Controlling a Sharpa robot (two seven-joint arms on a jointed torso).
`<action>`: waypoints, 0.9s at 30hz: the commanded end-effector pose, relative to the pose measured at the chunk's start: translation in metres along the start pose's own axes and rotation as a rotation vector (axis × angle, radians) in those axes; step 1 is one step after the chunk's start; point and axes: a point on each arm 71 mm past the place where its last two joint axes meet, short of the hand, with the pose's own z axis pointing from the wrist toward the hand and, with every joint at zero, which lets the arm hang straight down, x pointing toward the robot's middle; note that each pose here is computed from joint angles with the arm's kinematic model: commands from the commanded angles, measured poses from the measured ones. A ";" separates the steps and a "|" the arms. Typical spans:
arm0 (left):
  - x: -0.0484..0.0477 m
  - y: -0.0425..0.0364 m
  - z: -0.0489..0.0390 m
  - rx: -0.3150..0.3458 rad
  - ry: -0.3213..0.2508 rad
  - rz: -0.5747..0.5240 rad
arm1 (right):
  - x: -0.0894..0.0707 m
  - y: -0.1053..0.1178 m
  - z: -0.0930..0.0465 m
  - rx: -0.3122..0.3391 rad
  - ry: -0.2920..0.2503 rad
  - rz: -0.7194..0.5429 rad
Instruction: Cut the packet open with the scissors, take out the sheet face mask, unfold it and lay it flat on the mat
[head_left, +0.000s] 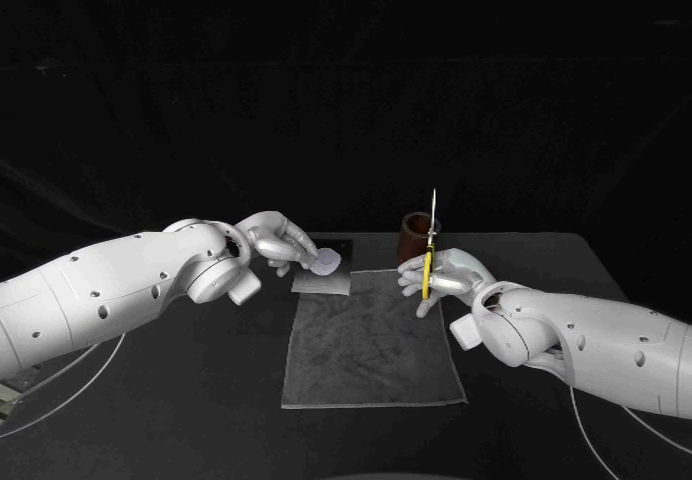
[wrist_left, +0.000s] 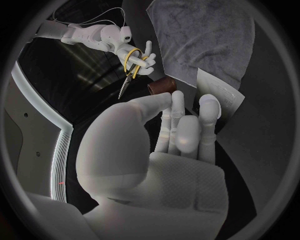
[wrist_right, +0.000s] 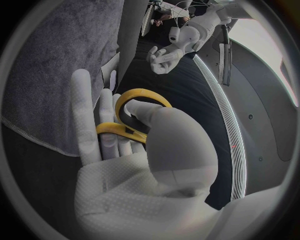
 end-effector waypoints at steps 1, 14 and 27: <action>-0.0140 0.0047 0.0016 -0.043 -0.136 -0.058 | 0.002 0.003 0.000 -0.016 0.011 0.010; -0.0236 0.0012 0.0319 0.095 -0.295 0.298 | 0.013 0.006 -0.007 -0.013 0.057 0.024; -0.0119 0.0184 0.0749 -0.064 -0.301 0.439 | 0.016 0.007 -0.012 -0.006 0.079 0.030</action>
